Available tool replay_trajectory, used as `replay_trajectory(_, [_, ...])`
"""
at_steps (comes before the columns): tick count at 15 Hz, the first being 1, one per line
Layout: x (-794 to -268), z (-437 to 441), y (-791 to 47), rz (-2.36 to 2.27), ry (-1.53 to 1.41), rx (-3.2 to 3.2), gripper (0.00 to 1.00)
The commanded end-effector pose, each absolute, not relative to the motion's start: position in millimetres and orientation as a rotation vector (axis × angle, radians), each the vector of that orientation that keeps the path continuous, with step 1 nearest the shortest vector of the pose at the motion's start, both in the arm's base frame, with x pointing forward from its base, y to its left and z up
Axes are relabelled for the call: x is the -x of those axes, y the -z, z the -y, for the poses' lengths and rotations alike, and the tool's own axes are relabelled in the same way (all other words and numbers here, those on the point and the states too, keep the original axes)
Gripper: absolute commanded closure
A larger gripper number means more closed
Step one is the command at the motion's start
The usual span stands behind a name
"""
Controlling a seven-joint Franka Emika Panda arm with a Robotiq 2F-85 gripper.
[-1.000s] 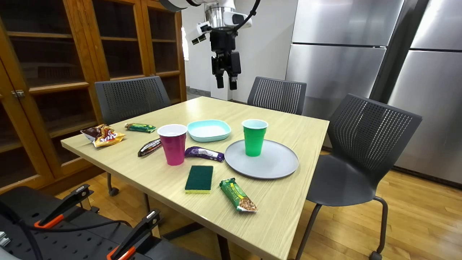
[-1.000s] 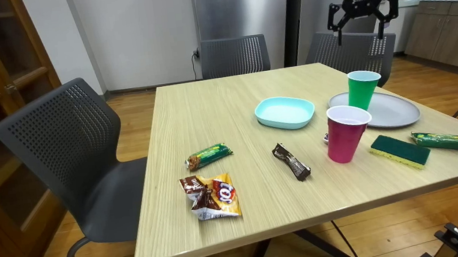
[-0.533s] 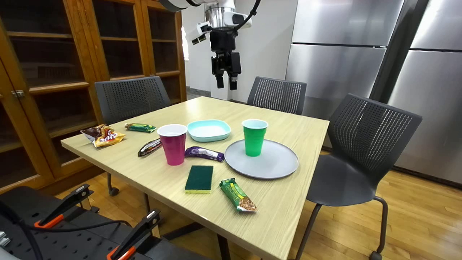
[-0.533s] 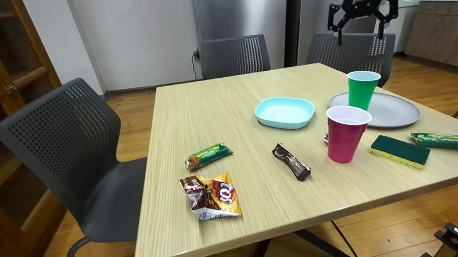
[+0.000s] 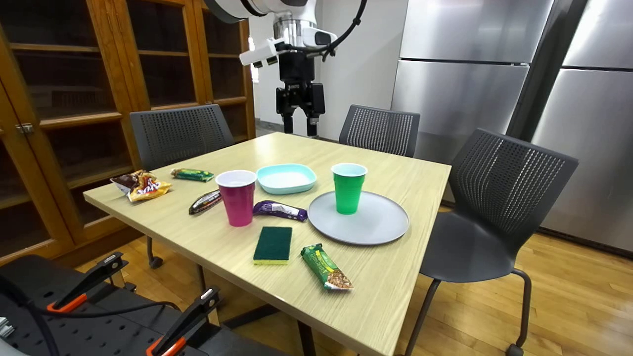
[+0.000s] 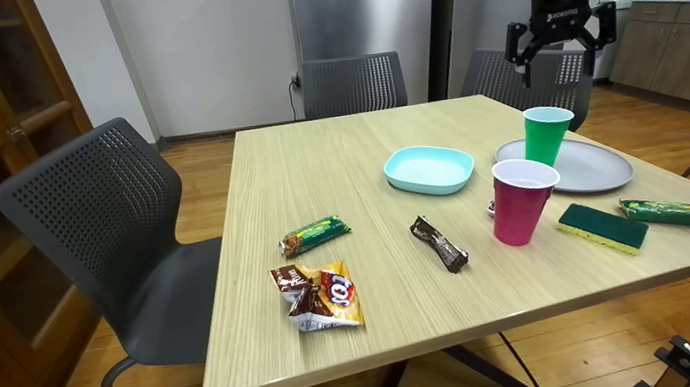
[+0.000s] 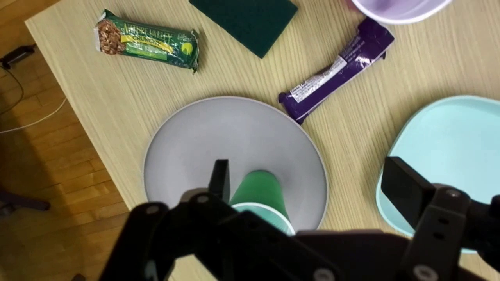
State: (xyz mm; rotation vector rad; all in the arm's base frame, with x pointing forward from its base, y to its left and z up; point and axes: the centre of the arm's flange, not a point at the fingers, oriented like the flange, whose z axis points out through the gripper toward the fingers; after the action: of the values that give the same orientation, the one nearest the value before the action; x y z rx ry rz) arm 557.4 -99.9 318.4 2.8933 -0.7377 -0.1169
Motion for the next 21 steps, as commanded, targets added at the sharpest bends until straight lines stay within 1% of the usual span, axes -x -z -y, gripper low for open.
replay_trajectory(1, [-517, 102, -328, 0.556, 0.166, -3.003, 0.0])
replay_trajectory(9, [-468, 89, -308, 0.124, 0.255, -3.097, 0.0])
replay_trajectory(13, [-465, 72, -287, 0.067, 0.244, -3.088, 0.0])
replay_trajectory(21, [-475, 43, -257, 0.032, 0.202, -3.114, 0.0])
